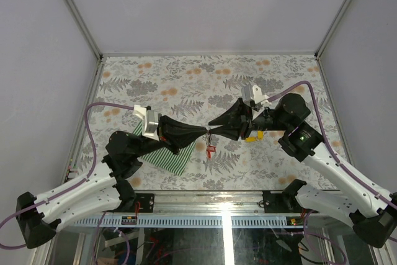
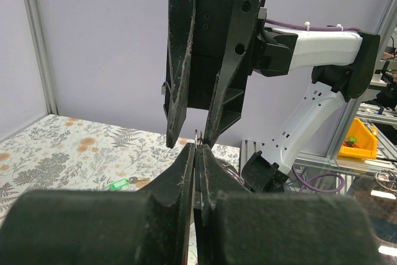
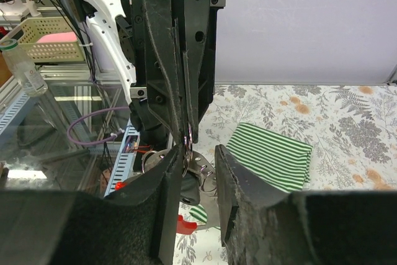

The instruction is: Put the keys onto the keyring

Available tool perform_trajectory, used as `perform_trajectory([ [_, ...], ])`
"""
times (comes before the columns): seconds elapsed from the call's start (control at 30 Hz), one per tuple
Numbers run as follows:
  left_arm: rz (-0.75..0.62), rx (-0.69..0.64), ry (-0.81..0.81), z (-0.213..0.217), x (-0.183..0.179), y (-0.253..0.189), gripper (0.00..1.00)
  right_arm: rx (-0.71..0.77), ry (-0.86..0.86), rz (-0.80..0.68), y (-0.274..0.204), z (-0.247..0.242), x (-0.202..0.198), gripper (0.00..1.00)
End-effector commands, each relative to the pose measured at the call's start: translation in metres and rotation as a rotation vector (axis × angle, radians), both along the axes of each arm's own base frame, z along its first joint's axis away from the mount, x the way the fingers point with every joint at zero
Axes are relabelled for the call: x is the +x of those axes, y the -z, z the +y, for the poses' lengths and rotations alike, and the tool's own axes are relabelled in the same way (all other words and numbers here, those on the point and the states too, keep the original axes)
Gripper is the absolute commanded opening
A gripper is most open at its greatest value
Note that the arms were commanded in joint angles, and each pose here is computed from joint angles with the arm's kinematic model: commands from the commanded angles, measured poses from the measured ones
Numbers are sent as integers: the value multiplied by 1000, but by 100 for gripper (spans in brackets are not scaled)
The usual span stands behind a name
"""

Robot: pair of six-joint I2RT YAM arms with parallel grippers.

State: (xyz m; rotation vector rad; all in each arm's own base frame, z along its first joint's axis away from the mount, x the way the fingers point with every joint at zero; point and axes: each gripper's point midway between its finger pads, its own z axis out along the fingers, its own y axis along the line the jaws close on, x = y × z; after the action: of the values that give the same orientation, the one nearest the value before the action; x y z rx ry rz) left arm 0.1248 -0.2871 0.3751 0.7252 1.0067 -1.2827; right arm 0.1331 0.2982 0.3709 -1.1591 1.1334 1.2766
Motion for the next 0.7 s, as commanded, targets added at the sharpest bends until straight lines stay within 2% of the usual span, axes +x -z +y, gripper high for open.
perform_trajectory([
  [0.0, -69, -88, 4, 9, -8, -27, 0, 28, -16, -41, -7, 1, -2, 33],
  [0.43, -71, -91, 3, 9, -8, -28, 0, 28, -39, -31, -6, 3, -3, 25],
  [0.67, -72, -92, 3, 9, -8, -28, 0, 34, -54, -30, -8, 4, -5, 24],
])
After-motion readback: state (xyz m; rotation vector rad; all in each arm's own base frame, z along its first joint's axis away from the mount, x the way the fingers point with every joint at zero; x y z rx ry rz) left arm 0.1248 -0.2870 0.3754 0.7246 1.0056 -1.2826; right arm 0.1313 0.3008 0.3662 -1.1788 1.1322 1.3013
